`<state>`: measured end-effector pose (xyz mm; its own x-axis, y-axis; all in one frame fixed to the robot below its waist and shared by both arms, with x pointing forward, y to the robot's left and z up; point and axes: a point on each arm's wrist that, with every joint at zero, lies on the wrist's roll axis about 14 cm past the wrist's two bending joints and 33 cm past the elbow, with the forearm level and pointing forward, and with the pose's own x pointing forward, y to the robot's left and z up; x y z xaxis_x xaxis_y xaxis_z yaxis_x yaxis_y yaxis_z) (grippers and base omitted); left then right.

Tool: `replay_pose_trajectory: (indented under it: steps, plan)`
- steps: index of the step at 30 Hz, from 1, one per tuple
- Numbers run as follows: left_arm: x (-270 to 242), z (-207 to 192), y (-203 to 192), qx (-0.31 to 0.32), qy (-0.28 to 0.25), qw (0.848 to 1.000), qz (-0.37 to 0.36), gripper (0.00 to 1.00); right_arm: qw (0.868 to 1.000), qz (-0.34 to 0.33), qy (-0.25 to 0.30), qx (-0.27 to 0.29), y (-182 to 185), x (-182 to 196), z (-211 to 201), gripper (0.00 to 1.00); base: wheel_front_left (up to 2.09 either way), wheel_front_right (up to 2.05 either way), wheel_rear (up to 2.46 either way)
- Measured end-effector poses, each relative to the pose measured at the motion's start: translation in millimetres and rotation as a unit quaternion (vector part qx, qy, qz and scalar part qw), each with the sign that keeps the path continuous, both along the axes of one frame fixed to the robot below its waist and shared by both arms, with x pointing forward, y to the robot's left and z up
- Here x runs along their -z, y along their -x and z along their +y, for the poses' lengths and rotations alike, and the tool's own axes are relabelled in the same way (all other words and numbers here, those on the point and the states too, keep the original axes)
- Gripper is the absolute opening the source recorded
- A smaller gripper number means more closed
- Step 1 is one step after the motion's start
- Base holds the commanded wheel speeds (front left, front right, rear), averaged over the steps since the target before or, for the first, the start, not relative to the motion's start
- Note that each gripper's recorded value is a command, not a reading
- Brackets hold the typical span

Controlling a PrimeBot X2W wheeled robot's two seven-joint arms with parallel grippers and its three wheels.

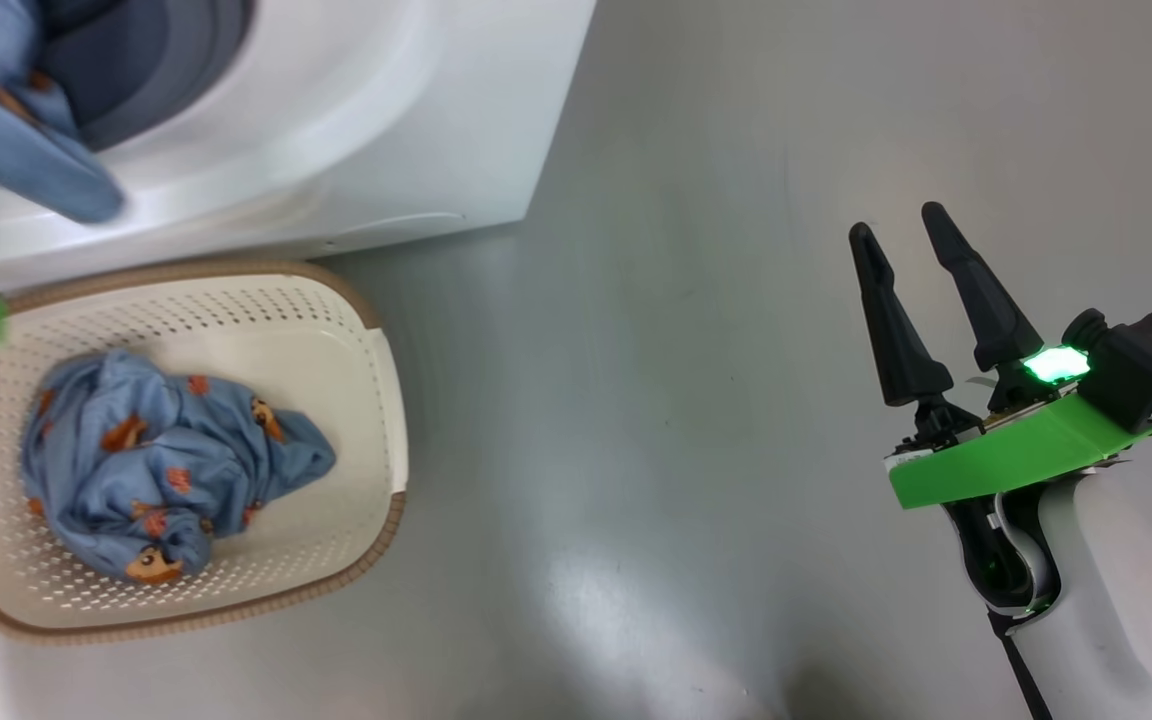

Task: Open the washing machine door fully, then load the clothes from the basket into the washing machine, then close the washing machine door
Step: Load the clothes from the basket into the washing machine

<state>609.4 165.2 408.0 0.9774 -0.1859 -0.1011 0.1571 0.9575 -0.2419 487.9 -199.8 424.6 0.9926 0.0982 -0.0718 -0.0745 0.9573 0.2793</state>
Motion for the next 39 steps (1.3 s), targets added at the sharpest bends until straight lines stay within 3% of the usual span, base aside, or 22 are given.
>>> replay_pose_trajectory:
  steps: [11,23,24,25,39]
  plan:
    - [-9,3,-75,0.014,-0.042,0.999,0.021,0.00,0.999,0.025,0.002,0.020,1,22,-10,1.00,0.00,0.00,0.00]
    - [13,-9,-133,0.013,-0.035,0.995,0.092,0.00,0.998,0.043,0.015,0.039,1,37,-25,1.00,0.00,0.00,0.00]
    - [13,-10,-135,0.013,-0.034,0.995,0.094,0.14,0.998,0.044,0.016,0.040,2,37,-26,1.00,0.00,0.00,0.00]
    - [12,-10,-138,0.011,-0.032,0.995,0.094,1.00,0.998,0.044,0.017,0.041,2,37,-27,1.00,0.00,0.00,0.00]
    - [3,5,-132,-0.005,-0.039,0.994,0.097,1.00,0.999,0.033,0.006,0.030,-3,31,-17,1.00,0.00,0.00,0.00]
